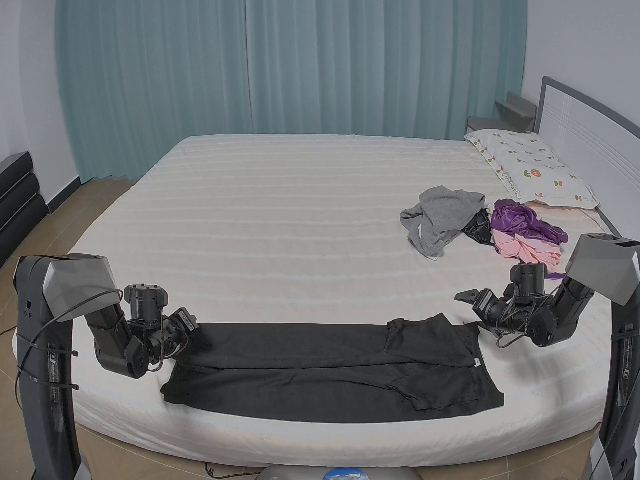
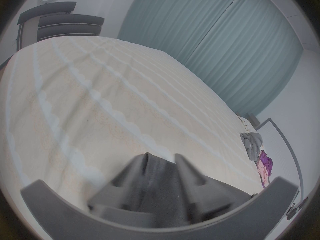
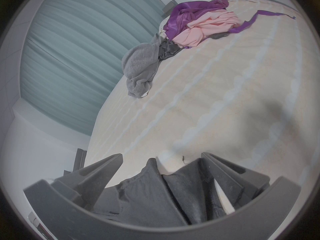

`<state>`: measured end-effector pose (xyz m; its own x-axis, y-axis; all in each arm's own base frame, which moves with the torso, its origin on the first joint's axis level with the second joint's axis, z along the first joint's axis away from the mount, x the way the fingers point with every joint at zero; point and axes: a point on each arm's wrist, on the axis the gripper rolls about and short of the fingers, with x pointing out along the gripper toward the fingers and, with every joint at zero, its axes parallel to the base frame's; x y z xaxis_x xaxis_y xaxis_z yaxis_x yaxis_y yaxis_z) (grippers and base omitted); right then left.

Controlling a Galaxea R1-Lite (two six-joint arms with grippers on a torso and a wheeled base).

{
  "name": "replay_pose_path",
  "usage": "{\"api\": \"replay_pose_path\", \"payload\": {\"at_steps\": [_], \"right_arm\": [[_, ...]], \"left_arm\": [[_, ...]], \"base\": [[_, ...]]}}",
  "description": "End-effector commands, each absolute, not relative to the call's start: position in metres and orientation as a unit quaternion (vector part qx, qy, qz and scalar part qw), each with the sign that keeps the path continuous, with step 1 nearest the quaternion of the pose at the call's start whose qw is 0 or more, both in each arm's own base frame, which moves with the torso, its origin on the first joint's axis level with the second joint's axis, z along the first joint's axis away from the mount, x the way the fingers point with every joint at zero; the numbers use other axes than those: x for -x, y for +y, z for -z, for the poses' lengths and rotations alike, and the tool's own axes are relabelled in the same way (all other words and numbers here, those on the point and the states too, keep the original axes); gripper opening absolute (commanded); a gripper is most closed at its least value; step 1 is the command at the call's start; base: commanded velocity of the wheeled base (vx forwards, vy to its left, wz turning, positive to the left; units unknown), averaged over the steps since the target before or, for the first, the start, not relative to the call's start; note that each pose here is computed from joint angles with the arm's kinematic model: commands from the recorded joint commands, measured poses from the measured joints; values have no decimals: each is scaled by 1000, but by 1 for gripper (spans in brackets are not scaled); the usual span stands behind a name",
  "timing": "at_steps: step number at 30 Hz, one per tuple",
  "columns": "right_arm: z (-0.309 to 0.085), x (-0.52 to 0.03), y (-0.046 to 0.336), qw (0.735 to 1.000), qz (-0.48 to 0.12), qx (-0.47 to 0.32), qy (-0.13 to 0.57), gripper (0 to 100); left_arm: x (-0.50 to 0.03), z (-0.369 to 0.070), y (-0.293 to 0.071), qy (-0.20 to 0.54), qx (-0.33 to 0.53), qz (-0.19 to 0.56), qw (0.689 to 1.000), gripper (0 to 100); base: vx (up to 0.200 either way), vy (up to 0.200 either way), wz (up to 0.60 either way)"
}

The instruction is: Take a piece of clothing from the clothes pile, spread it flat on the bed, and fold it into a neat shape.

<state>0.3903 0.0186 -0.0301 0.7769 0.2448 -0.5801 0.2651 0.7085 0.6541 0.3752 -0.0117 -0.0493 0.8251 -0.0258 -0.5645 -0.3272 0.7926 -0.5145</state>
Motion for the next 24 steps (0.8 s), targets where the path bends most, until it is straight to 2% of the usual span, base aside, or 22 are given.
{"api": "replay_pose_path", "payload": {"at_steps": [1,8,13,14,24], "right_arm": [[41,-399,21,862,7,-375,342,100],[49,-400,22,861,9,-359,360,100],[54,-399,23,872,26,-332,359,100],[54,-399,23,872,26,-332,359,0],[50,-399,15,875,40,-337,346,0]], "left_arm": [[-376,52,-10,277,315,-97,902,0],[-380,49,-6,264,337,-110,897,0],[-380,49,-6,264,338,-110,897,0],[-380,49,-6,263,337,-111,897,0],[-380,49,-3,263,338,-115,896,0]], "base": [[0,0,0],[0,0,0],[0,0,0],[0,0,0],[0,0,0]]}}
